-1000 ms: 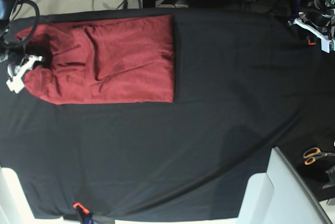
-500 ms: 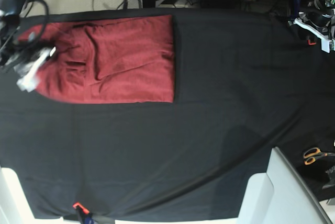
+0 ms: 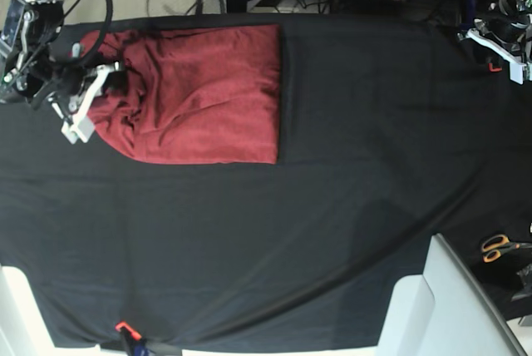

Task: Fold the T-shirt properly
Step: 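Fold the held shirt end over the shirt body with the right gripper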

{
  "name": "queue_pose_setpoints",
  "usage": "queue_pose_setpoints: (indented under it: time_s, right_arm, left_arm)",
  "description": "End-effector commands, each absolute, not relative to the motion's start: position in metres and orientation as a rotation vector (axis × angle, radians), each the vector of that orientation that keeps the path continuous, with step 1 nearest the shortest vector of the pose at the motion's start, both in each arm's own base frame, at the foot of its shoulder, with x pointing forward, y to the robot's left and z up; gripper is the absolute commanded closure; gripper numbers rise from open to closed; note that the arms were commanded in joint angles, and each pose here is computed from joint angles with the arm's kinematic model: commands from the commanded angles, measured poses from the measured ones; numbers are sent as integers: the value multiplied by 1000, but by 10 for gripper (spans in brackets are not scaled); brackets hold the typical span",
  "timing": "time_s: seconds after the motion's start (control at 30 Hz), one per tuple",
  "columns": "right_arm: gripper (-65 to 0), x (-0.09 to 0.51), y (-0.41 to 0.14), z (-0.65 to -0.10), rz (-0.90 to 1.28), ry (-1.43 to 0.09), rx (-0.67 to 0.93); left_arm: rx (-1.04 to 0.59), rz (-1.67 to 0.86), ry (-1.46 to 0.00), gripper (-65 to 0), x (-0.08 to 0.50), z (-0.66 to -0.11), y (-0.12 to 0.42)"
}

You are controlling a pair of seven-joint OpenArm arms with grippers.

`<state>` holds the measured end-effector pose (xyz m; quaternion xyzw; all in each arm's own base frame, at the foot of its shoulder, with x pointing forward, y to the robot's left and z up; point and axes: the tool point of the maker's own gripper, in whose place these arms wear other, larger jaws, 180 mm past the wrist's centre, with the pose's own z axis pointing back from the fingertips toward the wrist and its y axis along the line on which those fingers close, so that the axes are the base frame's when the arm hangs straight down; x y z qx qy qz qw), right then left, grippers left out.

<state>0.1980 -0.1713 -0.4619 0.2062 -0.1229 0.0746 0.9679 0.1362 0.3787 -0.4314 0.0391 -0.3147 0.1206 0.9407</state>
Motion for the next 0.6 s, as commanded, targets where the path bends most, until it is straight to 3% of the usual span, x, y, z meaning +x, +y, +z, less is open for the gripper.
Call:
queue_pose_setpoints:
  time_s: [0.0, 0.27, 0.57]
  right_arm:
    - [-6, 212, -175, -448, 170, -310, 404]
    - [-6, 230, -170, -409, 246, -409, 330]
    - [-6, 225, -147, -407, 248, -395, 367]
  left_arm:
    - [96, 236, -676, 0, 143, -421, 386]
    - [96, 235, -677, 0, 143, -421, 386]
    - [96, 234, -679, 0, 143, -420, 385]
